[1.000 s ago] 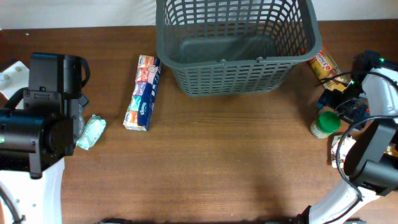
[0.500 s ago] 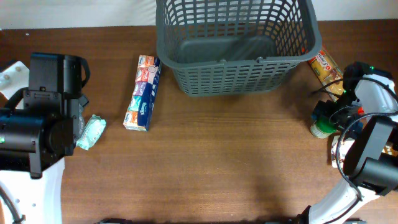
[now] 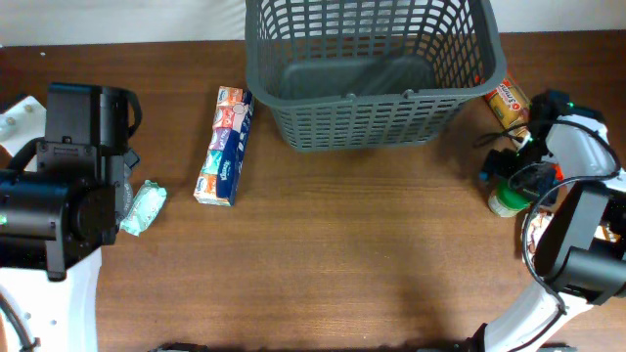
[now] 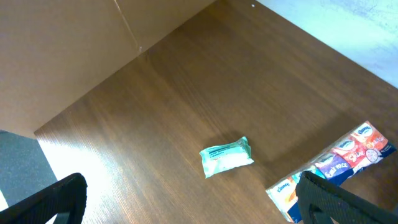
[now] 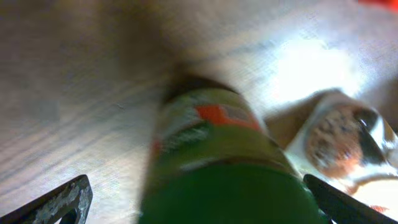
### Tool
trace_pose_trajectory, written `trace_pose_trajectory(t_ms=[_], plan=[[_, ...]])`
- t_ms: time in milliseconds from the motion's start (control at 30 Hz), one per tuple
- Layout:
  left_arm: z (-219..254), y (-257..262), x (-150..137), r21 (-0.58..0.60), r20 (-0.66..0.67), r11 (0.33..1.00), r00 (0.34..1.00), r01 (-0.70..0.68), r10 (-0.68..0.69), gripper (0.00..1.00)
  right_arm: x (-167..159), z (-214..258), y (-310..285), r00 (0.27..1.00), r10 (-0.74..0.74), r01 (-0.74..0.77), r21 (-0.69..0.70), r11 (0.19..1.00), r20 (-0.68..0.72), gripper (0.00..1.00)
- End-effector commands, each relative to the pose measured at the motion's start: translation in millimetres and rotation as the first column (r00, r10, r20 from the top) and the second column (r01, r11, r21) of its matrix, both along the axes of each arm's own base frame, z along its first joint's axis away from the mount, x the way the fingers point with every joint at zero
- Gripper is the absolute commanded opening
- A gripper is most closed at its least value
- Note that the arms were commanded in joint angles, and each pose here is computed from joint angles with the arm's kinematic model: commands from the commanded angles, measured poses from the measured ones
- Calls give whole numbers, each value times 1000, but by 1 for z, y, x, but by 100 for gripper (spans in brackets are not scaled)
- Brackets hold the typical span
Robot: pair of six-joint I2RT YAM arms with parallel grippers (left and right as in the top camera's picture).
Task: Pack container
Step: 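Move the right gripper down over the green-lidded Knorr jar, then close the right gripper around the Knorr jar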
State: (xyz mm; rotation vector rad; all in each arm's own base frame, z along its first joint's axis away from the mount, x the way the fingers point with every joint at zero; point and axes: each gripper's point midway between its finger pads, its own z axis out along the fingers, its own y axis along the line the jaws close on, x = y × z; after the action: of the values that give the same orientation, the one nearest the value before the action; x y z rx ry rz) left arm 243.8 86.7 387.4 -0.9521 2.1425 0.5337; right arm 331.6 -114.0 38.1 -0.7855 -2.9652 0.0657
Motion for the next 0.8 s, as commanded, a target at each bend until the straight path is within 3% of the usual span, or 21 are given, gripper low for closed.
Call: trace_pose_trajectory(t_ms=[0,767], plan=[[5,3,-4,0,25,1000,1000,-16,16,99,2,-4,7,999,45,-45,2,999,-1,99],[5,3,-4,0,25,1000,1000,-16,16,99,-2,-17,3,998,69,-69,-22,997,-2,99]])
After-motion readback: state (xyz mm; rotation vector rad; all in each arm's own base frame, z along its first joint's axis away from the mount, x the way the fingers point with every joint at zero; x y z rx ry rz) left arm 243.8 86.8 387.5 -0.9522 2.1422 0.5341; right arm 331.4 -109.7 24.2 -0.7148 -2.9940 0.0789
